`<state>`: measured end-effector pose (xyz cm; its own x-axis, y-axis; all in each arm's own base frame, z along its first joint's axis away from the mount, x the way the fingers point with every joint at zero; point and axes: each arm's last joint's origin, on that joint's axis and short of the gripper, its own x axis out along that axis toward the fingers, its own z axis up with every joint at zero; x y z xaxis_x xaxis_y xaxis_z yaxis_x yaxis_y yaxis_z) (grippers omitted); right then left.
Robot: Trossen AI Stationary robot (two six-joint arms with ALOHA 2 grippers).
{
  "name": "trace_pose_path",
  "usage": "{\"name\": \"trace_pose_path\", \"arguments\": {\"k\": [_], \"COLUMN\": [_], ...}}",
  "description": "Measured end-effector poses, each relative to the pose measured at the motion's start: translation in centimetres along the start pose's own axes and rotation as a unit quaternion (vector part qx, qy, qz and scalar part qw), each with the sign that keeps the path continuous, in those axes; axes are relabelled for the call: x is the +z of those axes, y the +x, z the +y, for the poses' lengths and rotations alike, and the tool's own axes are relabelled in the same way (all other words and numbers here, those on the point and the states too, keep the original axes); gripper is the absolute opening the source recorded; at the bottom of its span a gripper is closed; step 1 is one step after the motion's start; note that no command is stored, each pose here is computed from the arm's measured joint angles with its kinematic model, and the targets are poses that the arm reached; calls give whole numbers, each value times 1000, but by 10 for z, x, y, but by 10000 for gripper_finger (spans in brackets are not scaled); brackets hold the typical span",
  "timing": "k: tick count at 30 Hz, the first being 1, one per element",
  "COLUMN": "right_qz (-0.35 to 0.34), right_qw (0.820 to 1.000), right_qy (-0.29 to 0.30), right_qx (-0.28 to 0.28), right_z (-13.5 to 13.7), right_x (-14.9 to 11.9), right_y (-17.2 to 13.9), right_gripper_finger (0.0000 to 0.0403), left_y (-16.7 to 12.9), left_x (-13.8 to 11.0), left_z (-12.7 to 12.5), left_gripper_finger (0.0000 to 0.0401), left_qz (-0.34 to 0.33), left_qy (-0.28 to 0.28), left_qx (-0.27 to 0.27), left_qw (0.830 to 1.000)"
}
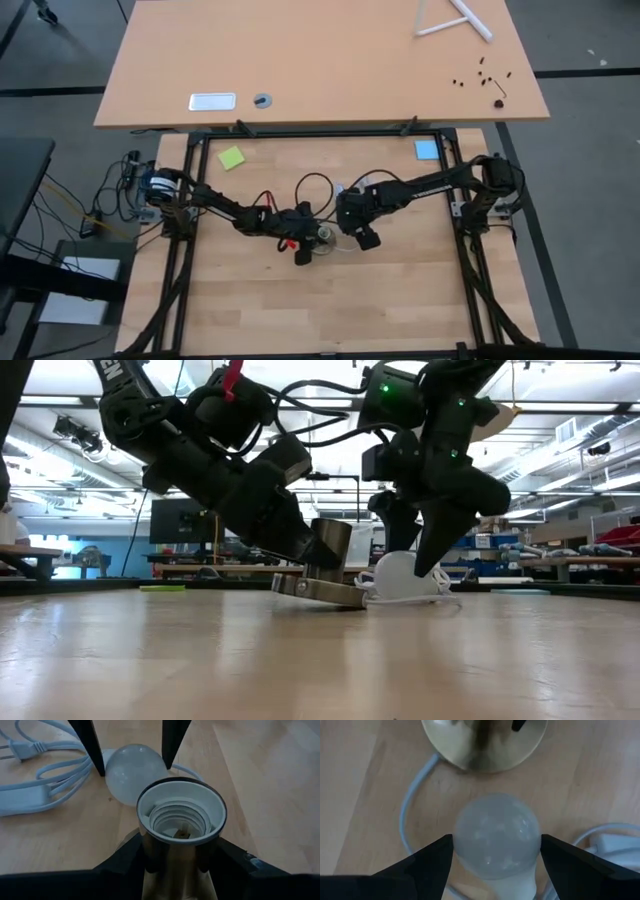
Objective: Screw lightbulb
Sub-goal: Insert the lightbulb into the lamp
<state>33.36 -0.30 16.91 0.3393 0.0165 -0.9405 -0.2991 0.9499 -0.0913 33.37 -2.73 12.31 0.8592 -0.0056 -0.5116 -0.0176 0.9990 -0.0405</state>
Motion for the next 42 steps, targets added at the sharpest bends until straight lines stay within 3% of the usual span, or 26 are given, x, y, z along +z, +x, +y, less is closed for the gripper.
{"name": "trace_pose_path", "arguments": {"k": [18,24,31,37,42], "right_qz": [-7,-21,-67,-170,-326], "right_qw": [1000,999,994,968,911], "right_qy": [-29,-19,17,101,176], "right_qx": [1,-26,-80,-156,-182], "right_z": [9,10,8,6,6], "right_x": [5,6,5,2,0], "right_y": [-2,-21,-61,-118,-175], "right_gripper_finger": [288,290,289,290,290], "left_y": [0,-2,-18,-31,-40], "left_x": [1,4,25,42,54], "left_z": [0,0,2,8,17], "left_gripper_finger": [168,168,168,168,168], "left_qz": [-3,-10,-53,-94,-125], "left_qy": [2,3,29,31,22], "left_qx": [-1,-1,11,19,32], "left_qw": [1000,1000,998,995,991]}}
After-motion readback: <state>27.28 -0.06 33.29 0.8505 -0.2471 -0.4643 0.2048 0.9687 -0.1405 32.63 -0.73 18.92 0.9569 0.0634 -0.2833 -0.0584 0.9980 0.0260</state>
